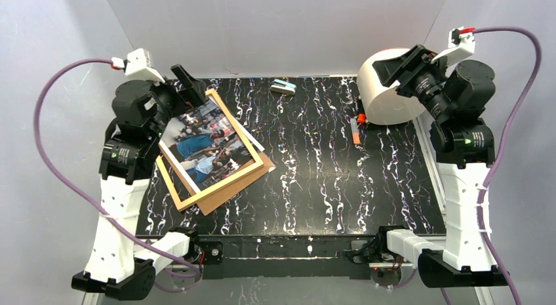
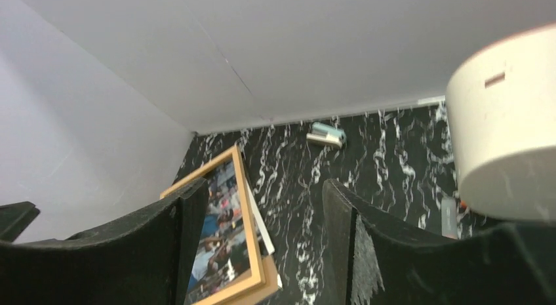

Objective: Put the photo into the frame

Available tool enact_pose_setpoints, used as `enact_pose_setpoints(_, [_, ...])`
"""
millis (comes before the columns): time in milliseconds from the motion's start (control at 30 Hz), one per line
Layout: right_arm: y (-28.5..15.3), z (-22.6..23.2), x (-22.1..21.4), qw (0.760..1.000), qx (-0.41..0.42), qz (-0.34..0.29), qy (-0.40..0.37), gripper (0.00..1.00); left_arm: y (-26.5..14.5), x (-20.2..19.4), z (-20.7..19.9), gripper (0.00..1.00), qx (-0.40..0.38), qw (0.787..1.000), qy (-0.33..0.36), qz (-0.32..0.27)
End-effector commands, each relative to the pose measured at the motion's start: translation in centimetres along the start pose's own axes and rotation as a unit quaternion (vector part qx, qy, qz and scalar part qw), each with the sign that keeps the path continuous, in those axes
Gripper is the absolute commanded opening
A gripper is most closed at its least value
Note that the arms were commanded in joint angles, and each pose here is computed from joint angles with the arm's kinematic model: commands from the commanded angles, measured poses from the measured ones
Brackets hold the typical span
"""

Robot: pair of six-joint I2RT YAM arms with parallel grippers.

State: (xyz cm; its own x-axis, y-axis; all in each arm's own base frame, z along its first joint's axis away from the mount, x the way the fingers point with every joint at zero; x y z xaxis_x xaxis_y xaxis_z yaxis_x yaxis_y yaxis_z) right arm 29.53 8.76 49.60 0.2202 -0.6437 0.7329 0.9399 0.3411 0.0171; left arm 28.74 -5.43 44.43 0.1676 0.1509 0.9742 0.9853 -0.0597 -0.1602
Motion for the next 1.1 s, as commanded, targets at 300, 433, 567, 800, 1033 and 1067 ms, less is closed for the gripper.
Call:
enact_pose_setpoints(300, [0.7, -4.5, -8.7, 0.981, -0.041, 0.153, 0.109, 0.63, 8.1, -12.6, -3.6, 0.98, -0.078, 0.981, -0.081, 0.159])
enact_pose_setpoints(433, [0.9, -6.2, -11.5, 0.970, -0.057, 0.204, 0.121, 0.65, 11.3, -18.1, -3.4, 0.98, -0.043, 0.962, -0.109, 0.248])
enact_pose_setpoints(567, [0.8, -8.1, -13.5, 0.957, -0.094, 0.238, 0.137, 0.65, 13.9, -22.5, -1.4, 0.98, 0.039, 0.943, -0.064, 0.324])
enact_pose_setpoints(800, [0.3, -9.9, -16.5, 0.944, -0.107, 0.263, 0.169, 0.47, 17.1, -30.5, -0.1, 0.75, 0.110, 0.897, -0.031, 0.428])
enact_pose_setpoints(1033, [0.5, -11.3, -17.6, 0.940, -0.128, 0.264, 0.177, 0.41, 20.0, -33.7, -0.3, 0.64, 0.132, 0.882, -0.013, 0.451])
enact_pose_setpoints(1067, [0.6, -11.5, -17.7, 0.939, -0.130, 0.264, 0.177, 0.40, 20.2, -34.3, -0.3, 0.63, 0.132, 0.880, -0.010, 0.456])
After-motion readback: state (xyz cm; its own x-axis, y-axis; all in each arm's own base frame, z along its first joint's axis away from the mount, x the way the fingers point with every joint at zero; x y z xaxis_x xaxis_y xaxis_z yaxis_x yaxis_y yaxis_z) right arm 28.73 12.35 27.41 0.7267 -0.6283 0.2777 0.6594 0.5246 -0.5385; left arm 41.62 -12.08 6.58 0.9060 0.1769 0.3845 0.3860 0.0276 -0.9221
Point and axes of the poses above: each gripper's point midway between its finger pads, its own y axis out along the fingers, its own z axis along the line the jaws close on, x = y × z, the point moved 1 cm from there along -y, back along the fingers, and after that the axes turned 13 degrees about y, right-handed, at the moved point
